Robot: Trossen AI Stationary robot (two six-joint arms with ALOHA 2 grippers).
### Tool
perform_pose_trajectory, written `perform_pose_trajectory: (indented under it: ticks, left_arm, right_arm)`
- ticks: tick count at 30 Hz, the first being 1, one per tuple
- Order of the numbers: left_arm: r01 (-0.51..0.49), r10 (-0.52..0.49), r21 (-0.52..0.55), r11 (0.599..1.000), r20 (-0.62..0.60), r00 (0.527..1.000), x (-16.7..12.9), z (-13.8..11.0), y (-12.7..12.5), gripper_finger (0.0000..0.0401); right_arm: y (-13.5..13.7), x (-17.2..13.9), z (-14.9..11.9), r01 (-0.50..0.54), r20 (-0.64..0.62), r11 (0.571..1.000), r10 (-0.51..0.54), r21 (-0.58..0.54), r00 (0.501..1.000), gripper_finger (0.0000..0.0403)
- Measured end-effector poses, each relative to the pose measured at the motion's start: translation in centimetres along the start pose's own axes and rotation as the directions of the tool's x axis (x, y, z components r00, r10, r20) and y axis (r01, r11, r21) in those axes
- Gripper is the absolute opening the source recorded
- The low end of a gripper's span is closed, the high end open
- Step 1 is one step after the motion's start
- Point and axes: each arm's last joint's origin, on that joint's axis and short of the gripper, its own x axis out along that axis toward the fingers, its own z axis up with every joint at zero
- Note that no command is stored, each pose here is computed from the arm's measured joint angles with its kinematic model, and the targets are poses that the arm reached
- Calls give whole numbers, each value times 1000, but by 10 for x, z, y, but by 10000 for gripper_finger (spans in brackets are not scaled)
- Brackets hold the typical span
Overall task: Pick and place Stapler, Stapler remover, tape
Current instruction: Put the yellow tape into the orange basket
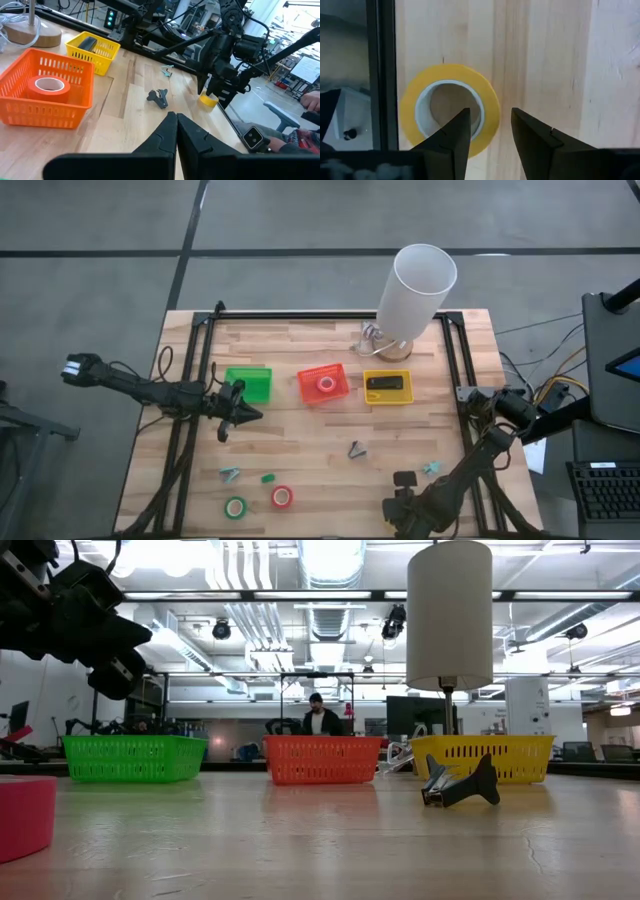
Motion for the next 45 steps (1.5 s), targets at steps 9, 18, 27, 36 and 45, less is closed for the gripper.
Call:
perform_pose_trajectory:
  ticks: [9, 18, 27, 36, 45]
  left_arm:
    - [-1, 1, 0, 1000, -1, 1000, 0, 0, 0, 10]
    - [-1, 1, 0, 1000, -2, 1000, 0, 0, 0, 10]
    - [-2, 2, 0, 1000, -2, 1000, 0, 0, 0, 10]
    - [-3, 3, 1, 1000, -7, 1000, 0, -1, 0, 10]
    - [-3, 3, 1, 1000, -7, 1000, 0, -1, 0, 10]
  right_arm:
    - [-3, 0, 3, -15, -16, 999, 14, -28, 1000, 80]
    - [-11, -1, 10, -3, -18, 997, 2, -78, 1000, 35]
    - [-50, -26, 34, 108, 5, 984, -109, -143, 994, 42]
    - [-131, -65, 86, 212, 154, 967, -191, -139, 969, 43]
    - [-233, -81, 133, 276, 284, 961, -259, -20, 923, 43]
